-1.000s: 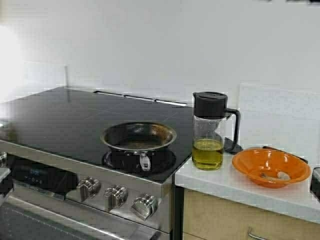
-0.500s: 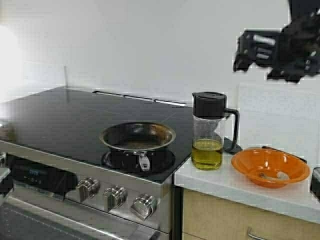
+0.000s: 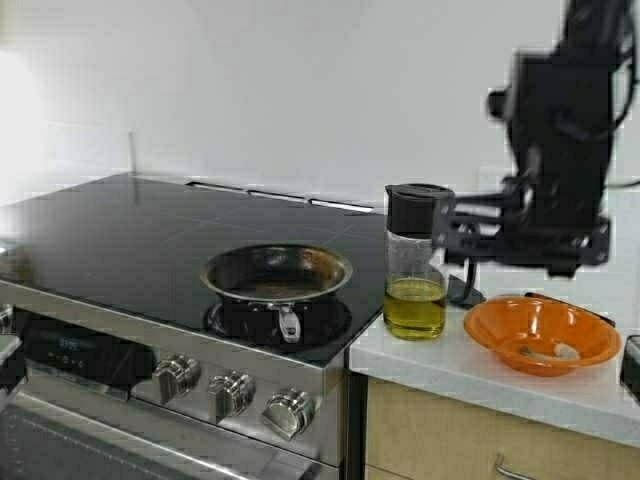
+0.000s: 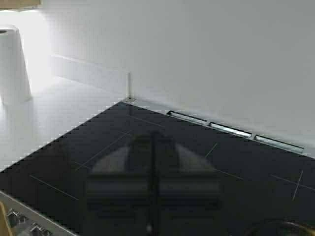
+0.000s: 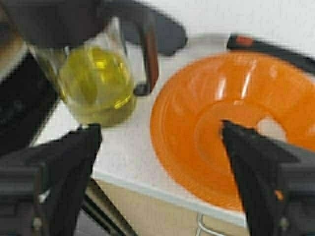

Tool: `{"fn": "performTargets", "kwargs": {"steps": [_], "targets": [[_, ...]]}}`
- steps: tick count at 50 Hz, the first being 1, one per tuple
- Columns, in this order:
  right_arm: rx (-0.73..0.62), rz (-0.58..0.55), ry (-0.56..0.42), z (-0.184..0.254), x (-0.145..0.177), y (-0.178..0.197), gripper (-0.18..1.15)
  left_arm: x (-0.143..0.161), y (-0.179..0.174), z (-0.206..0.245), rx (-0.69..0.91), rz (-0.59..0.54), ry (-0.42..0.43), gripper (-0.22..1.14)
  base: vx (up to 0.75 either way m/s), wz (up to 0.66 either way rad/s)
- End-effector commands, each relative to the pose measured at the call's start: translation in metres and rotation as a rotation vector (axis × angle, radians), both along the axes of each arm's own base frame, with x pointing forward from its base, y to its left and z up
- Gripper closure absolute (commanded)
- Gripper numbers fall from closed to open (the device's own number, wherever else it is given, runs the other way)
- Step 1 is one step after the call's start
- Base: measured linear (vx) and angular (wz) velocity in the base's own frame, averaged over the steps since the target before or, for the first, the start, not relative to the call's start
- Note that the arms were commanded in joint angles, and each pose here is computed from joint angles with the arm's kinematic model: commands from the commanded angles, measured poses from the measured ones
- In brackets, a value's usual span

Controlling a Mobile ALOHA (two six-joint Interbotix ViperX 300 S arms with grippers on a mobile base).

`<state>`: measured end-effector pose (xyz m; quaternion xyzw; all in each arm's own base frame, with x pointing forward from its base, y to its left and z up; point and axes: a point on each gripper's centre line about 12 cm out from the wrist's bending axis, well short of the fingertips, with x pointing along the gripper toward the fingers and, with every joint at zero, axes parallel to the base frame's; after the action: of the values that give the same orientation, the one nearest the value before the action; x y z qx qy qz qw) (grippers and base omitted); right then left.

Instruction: Add oil to the pan and cook the shrimp and serve it

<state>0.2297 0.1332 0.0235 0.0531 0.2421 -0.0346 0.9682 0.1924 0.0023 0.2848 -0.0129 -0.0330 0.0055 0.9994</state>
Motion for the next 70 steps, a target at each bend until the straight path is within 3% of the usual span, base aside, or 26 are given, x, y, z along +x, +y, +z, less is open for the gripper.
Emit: {"fn": "performTargets", "kwargs": {"steps": [1, 20, 70], "targets": [[-0.005, -0.013, -0.014, -0.008, 0.007, 0.004, -0.06, 0.001, 0.0, 0.003, 0.0, 0.002, -0.006, 0.89, 0.0, 0.0], [-0.02, -0.063, -0.021, -0.025, 0.028, 0.005, -0.06, 0.001, 0.0, 0.003, 0.0, 0.002, -0.006, 0.89, 0.0, 0.0], [0.024, -0.034, -0.021, -0.042, 0.101, -0.006, -0.06, 0.002, 0.0, 0.0, -0.002, 0.0, 0.003, 0.89, 0.0, 0.0]]}}
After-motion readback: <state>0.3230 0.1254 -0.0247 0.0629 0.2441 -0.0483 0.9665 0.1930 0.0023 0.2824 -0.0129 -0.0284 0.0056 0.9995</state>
